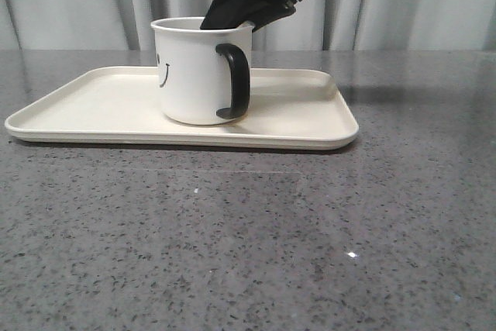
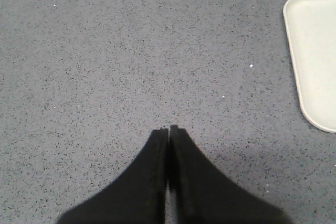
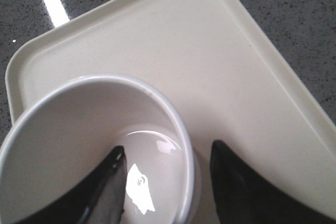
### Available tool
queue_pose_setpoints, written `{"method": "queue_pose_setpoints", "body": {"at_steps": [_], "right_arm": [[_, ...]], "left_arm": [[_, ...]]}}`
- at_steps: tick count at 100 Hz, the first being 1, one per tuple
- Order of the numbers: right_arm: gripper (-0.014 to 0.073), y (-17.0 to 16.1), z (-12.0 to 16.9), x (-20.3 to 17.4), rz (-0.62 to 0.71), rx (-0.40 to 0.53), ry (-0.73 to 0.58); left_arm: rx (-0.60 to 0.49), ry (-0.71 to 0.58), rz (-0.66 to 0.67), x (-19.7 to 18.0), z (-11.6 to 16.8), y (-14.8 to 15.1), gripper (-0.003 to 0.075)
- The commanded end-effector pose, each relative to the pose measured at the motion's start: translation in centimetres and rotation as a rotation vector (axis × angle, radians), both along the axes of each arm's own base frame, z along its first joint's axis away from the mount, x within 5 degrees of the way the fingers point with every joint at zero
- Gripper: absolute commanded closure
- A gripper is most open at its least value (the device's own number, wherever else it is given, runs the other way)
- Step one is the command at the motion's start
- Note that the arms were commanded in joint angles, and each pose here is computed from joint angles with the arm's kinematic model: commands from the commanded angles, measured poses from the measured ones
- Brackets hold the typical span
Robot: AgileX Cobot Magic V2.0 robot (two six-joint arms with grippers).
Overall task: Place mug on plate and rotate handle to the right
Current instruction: 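Lift the mug off the tray with the right gripper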
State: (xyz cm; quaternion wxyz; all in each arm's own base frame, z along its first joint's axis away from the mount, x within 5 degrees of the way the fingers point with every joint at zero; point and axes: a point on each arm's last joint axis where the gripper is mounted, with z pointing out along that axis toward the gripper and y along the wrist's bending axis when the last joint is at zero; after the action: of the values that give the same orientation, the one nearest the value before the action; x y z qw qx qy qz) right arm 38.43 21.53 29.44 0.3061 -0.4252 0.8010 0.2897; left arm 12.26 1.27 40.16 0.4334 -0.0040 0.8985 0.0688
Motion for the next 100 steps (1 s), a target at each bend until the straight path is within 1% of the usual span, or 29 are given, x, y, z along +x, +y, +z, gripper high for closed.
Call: {"method": "queue_pose_setpoints", "body": {"at_steps": [1, 42, 47, 52, 64, 78, 83, 100], "right_arm": [[0.0211, -0.19, 3.67, -0.54, -0.028, 0.086, -0.072], [0.0226, -0.06, 3.21, -0.33, -0.032, 0.091, -0.054], [0.0263, -0.06, 3.21, -0.34, -0.031, 0.091, -0.054], [0.0317, -0.06, 3.21, -0.34, -0.031, 0.091, -0.054], [0.0485, -0.05, 3.2, -0.36, -0.029, 0.09, -0.052], [0.0644, -0.06, 3.21, -0.34, -0.031, 0.091, -0.054], [0.0669, -0.06, 3.21, -0.34, -0.031, 0.091, -0.054], [0.0657, -0.05, 3.36, -0.38, -0.029, 0.093, -0.055]], "left_arm": [[-0.003, -0.09, -0.002, 0.13, 1.24, -0.03, 0.074], [-0.011, -0.09, -0.005, 0.13, 1.23, -0.1, 0.074], [-0.011, -0.09, -0.005, 0.13, 1.23, -0.1, 0.074], [-0.011, -0.09, -0.005, 0.13, 1.23, -0.1, 0.074], [-0.011, -0.09, -0.005, 0.13, 1.23, -0.1, 0.074], [-0.011, -0.092, -0.005, 0.14, 1.24, -0.1, 0.074], [-0.011, -0.092, -0.005, 0.14, 1.24, -0.1, 0.074], [-0.011, -0.094, -0.005, 0.15, 1.26, -0.1, 0.074]]}}
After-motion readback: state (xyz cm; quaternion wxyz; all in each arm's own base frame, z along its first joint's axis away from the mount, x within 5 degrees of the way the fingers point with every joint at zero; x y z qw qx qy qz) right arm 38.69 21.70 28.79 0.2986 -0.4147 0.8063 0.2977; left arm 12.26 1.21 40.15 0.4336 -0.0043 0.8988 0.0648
